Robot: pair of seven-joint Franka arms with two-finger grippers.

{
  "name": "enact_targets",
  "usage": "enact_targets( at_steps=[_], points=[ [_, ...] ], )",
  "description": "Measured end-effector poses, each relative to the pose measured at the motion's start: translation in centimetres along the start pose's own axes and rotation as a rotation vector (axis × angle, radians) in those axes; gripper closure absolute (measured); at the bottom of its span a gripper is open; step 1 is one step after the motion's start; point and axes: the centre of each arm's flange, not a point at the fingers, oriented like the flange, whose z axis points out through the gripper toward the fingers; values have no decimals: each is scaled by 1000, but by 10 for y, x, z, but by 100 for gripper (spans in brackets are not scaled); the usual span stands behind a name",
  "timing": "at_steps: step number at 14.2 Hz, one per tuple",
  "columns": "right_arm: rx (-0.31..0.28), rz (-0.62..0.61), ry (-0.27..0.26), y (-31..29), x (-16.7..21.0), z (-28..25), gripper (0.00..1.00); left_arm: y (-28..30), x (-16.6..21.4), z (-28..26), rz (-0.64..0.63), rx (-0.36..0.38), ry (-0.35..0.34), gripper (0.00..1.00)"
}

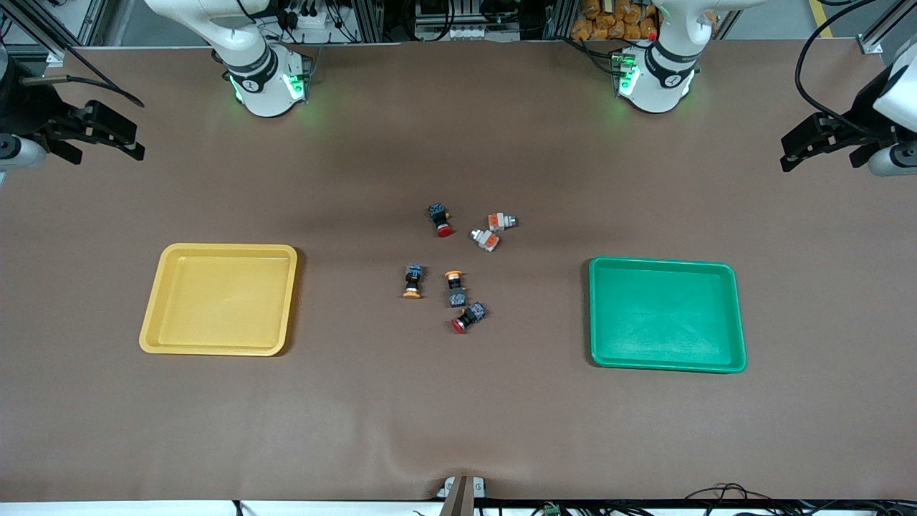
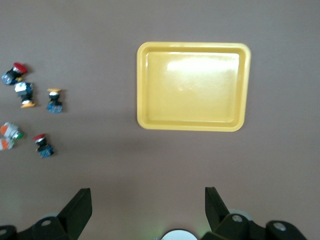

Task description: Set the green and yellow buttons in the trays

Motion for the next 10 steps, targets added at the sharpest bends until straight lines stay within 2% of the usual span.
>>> enact_targets(
  at_steps=[3,10],
  points=[
    [-2,15,30,5,11,3,0,3,1,-4,5,-1,5,0],
    [-3,16,31,6,18,4,0,-1,5,-3,-2,-2,2,0]
  ],
)
